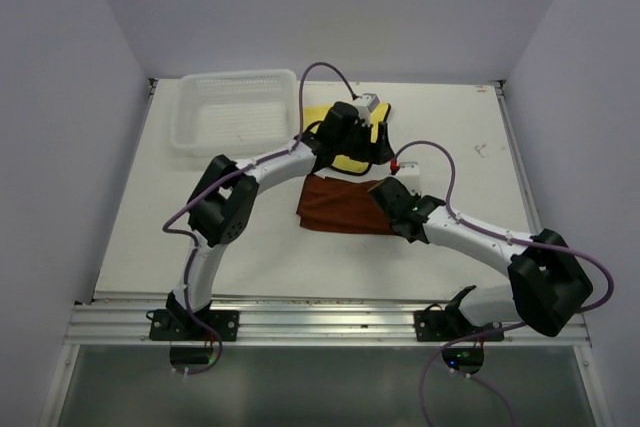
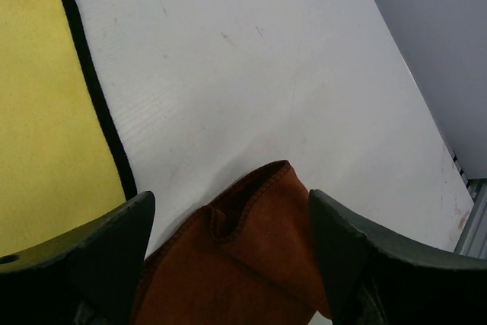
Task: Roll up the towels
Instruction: Roll the towel
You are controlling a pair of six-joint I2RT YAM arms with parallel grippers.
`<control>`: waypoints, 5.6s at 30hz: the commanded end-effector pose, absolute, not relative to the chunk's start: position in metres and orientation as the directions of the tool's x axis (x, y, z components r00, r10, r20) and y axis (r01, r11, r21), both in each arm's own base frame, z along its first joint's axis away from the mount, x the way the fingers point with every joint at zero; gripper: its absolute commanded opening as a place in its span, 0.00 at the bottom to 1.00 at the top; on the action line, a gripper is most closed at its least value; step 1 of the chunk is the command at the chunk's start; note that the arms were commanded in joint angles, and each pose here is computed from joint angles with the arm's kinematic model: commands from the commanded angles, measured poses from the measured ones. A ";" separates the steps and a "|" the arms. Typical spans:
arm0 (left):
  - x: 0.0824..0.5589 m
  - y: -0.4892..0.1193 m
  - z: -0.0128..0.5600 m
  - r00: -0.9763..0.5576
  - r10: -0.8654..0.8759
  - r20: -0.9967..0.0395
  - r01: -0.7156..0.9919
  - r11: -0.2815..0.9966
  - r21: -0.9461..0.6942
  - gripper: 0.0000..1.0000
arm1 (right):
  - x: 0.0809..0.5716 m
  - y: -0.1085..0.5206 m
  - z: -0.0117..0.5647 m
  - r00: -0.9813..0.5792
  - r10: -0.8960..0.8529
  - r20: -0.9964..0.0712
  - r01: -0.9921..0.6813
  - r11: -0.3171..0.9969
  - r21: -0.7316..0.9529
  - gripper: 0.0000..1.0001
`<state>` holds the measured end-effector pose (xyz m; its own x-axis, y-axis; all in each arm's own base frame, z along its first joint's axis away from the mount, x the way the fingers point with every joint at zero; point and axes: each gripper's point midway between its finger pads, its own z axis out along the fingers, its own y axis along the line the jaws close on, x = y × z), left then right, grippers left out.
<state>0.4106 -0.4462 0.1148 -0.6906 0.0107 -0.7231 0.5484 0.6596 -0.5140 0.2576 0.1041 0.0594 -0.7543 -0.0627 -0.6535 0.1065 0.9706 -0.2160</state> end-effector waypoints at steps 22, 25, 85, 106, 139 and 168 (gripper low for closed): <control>0.345 -0.463 0.114 -0.719 0.215 -0.661 0.635 0.589 -0.500 0.71 | 0.279 0.139 0.061 -0.707 -0.056 -0.705 0.050 0.990 -0.129 0.00; 0.344 -0.465 0.108 -0.713 0.236 -0.660 0.641 0.601 -0.478 0.70 | 0.278 0.139 0.058 -0.711 -0.062 -0.700 0.048 0.990 -0.136 0.00; 0.405 -0.467 0.210 -0.470 0.000 -0.882 0.626 0.704 -0.334 0.90 | 0.246 0.057 0.069 -0.394 0.540 -0.743 0.447 0.819 0.359 0.00; 0.370 -0.376 0.067 -0.601 0.197 -0.775 0.541 0.814 -0.213 0.17 | 0.260 0.028 0.083 -0.371 0.736 -0.566 0.556 0.664 0.499 0.52; 0.309 -0.217 0.044 -0.714 0.021 -0.700 0.105 0.991 -0.078 0.07 | 0.337 0.118 0.061 -0.780 0.447 -0.437 0.085 0.769 0.634 0.56; 0.351 -0.391 0.138 -0.602 -0.027 -0.798 0.478 0.788 -0.387 0.15 | 0.393 0.145 0.022 -0.816 0.257 -0.518 0.009 0.901 0.433 0.27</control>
